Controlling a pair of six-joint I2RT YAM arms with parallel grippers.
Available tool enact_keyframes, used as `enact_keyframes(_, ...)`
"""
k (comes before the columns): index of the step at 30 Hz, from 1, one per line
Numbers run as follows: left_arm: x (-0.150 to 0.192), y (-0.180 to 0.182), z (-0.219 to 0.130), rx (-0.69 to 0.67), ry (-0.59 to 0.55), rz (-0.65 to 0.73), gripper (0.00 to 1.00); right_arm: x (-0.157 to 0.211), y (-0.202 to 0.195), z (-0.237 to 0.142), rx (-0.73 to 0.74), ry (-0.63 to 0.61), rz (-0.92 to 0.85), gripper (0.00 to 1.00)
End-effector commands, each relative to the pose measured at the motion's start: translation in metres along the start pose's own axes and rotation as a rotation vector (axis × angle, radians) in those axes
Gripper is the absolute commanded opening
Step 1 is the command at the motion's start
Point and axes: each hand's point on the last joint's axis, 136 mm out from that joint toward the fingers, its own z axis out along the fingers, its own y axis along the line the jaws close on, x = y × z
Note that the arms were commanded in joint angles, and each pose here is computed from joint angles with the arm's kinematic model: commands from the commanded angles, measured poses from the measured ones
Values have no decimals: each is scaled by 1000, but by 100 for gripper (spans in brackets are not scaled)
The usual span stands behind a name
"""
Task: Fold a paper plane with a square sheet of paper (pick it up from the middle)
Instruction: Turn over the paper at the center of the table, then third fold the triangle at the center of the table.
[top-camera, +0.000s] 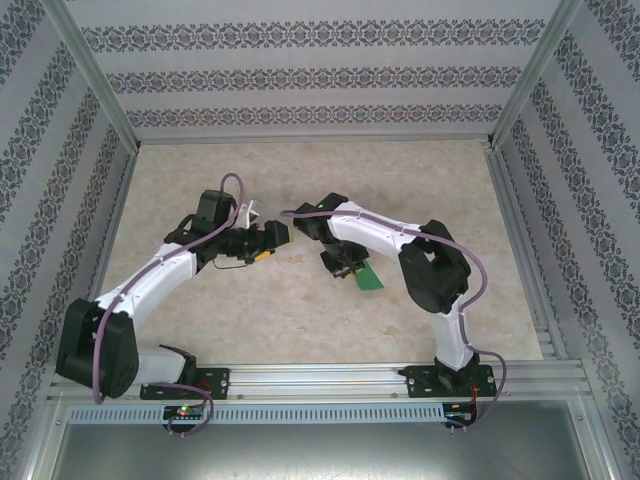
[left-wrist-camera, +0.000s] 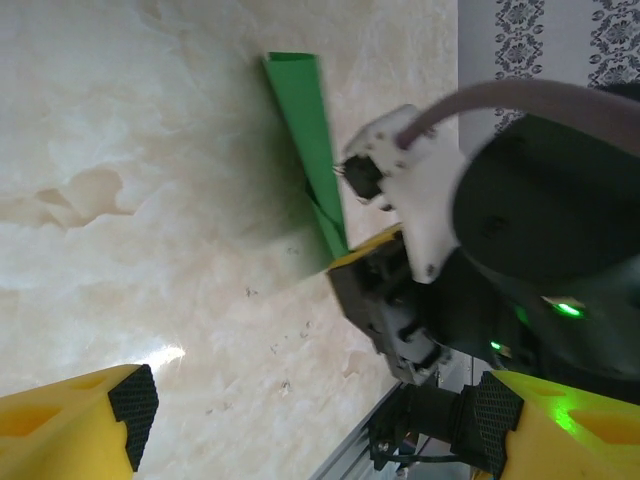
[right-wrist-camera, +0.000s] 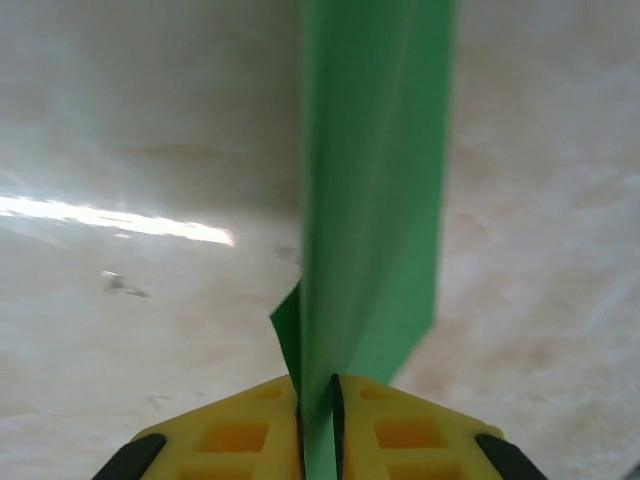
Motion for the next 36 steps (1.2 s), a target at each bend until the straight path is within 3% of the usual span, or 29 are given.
enact_keyframes(1,17,12,-12,-40,19,-5,86,-11,34,-2,-130,-17,-2,20)
enact_keyframes(11,38,20,-19,-41,43,-30,86,-24,88,7,-372,-63,8,26)
enact_keyframes(19,33,19,-11,-11,58,-37,86,-33,89,-24,-575,-193,52,41)
enact_keyframes(28,13,7,13,8,75,-15,82,-20,40,-45,-684,-297,149,48)
enact_keyframes(36,3,-8,62,-19,149,61,71,2,-7,-15,-709,-285,268,50)
